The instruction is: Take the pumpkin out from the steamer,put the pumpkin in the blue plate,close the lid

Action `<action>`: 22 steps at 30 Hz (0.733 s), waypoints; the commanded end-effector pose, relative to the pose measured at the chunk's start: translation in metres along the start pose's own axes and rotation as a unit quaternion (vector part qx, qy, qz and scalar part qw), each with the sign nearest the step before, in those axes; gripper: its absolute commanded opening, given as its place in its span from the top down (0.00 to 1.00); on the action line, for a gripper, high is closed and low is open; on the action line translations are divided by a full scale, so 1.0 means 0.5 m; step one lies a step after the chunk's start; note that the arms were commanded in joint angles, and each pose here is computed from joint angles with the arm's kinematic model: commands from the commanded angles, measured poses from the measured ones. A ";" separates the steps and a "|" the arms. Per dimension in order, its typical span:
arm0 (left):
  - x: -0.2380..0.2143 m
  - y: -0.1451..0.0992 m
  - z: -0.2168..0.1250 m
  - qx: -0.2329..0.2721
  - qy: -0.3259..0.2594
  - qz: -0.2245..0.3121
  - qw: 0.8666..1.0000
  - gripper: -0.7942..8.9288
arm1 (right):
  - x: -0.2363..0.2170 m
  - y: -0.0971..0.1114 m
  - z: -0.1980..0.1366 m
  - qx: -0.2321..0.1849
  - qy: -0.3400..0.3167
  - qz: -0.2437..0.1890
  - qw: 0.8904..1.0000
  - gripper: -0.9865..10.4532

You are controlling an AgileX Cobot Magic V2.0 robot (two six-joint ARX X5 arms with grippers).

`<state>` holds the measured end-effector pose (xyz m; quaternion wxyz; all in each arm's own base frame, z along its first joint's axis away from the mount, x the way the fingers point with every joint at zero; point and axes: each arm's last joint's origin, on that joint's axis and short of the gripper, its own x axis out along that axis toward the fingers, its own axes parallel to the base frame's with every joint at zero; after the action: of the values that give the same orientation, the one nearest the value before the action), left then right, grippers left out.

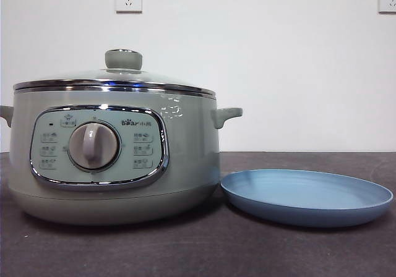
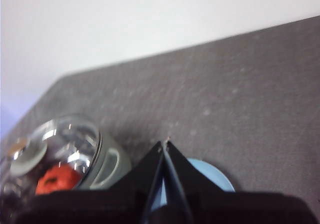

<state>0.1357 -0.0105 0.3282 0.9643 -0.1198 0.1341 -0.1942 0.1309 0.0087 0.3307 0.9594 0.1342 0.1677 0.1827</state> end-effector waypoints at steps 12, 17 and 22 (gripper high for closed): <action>0.037 -0.008 0.031 0.014 0.051 -0.061 0.997 0.53 | 0.047 -0.003 0.077 -0.061 0.083 0.013 0.995 0.55; 0.069 -0.029 0.045 0.020 0.077 -0.094 0.992 0.53 | 0.053 0.005 0.074 -0.064 0.089 0.026 0.994 0.55; 0.119 -0.058 0.061 0.049 0.132 -0.100 0.985 0.53 | 0.056 0.014 0.072 -0.068 0.093 0.037 0.993 0.55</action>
<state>0.1847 -0.0521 0.3534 0.9197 -0.0792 0.2343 -0.3048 0.1666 0.0183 0.3575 0.9387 0.0604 0.2406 0.2392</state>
